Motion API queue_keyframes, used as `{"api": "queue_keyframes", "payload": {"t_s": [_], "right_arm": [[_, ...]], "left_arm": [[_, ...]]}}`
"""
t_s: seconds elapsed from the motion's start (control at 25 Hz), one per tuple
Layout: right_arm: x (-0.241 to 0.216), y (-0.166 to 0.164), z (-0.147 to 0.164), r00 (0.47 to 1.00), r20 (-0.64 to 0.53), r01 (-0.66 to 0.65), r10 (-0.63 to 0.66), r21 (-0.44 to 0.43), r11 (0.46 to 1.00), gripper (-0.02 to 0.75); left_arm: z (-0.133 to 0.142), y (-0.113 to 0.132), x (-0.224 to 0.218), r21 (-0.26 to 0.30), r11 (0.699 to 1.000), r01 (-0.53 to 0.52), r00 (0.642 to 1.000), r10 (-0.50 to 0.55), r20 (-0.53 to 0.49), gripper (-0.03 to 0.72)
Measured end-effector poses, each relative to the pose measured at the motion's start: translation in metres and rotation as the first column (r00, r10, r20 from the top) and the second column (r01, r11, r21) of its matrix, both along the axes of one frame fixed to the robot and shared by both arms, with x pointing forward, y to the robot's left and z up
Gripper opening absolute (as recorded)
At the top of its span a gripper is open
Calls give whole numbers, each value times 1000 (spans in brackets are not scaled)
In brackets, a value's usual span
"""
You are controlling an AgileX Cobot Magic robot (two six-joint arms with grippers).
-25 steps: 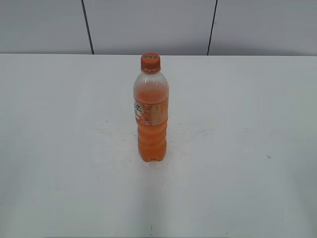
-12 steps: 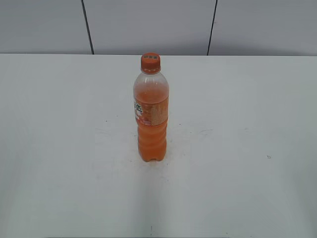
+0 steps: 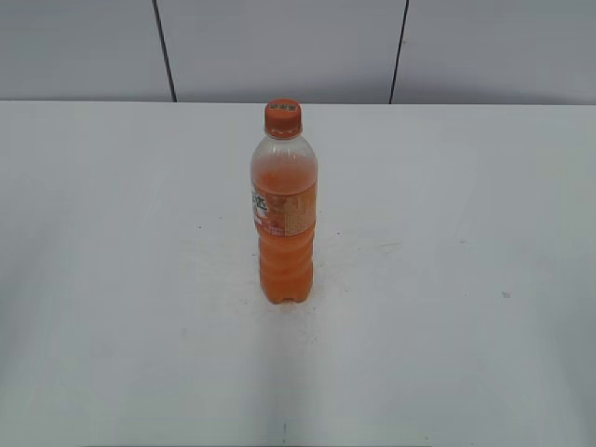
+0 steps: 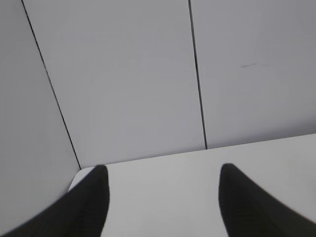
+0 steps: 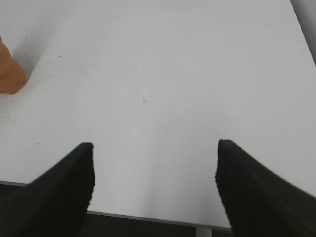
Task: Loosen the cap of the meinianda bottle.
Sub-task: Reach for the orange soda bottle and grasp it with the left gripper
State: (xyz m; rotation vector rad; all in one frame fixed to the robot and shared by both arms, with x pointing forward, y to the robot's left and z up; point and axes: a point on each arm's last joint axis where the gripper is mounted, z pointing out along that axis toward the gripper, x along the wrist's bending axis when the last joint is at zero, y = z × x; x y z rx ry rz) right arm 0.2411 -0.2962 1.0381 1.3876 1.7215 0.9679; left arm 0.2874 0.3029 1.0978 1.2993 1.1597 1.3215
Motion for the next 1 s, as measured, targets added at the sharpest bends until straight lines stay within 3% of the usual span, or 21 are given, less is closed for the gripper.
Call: {"api": "queue_keyframes", "payload": {"t_s": [0.64,0.76,0.92,1.0], "right_arm": [[0,0,0,1000,0,0,0,0,1000,574],[0,0,0,1000,0,0,0,0,1000,574],[0,0,0,1000,0,0,0,0,1000,574],[0,0,0,1000,0,0,0,0,1000,574]], "left_arm": [[-14,-1,104,19,1000,23,999,-24,32,435],[-35,-1,137,-9,1000,28,999,-28,-29,435],[-55,-3,166,-95,995,39,998,-44,-53,403],[-62,-5,181,-104,993,60,995,-68,-73,375]]}}
